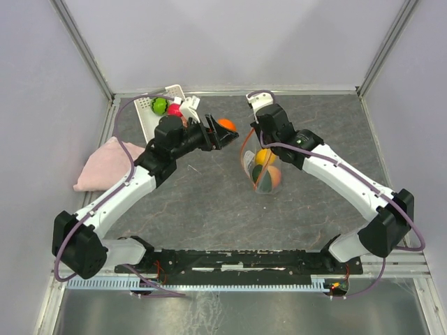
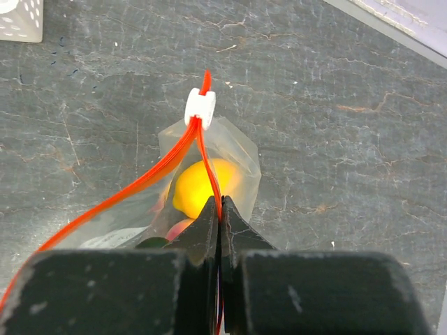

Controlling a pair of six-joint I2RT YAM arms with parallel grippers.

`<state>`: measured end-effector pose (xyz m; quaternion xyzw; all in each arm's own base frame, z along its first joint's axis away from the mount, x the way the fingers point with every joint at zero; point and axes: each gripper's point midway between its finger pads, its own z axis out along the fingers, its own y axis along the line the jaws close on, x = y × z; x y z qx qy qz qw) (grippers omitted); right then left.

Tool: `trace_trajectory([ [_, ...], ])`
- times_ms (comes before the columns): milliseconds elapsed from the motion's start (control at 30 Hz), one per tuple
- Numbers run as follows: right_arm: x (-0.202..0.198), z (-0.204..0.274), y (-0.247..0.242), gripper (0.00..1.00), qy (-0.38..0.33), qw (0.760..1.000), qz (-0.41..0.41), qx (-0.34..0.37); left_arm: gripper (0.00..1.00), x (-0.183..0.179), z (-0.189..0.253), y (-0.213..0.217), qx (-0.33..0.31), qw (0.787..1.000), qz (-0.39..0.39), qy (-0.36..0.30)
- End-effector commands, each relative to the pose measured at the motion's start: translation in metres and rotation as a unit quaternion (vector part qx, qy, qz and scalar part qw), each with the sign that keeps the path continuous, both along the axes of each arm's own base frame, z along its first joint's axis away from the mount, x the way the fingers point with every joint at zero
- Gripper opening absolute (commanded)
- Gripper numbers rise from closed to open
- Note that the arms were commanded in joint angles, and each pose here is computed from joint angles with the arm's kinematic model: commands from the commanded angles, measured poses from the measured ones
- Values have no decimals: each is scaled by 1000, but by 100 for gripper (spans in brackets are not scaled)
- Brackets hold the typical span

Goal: Place the food in the zip-top bag and seal the zipper
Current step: Place the fake fruit in the zipper food storage bag.

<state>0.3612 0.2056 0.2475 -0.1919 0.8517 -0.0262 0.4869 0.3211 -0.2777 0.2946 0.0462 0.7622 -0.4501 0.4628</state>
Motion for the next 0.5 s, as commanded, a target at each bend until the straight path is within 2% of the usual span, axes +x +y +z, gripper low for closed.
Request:
trace_trajectory([
  [0,6,24,12,1,-17,999,6,42,39,-20,32,-21,-63,996,-48,-29],
  [200,6,25,16,1,-14,998,13,51,39,-38,36,-43,-72,993,-83,-38],
  [467,4,27,20,1,-11,998,18,63,38,-55,27,-65,-67,992,-92,-50],
])
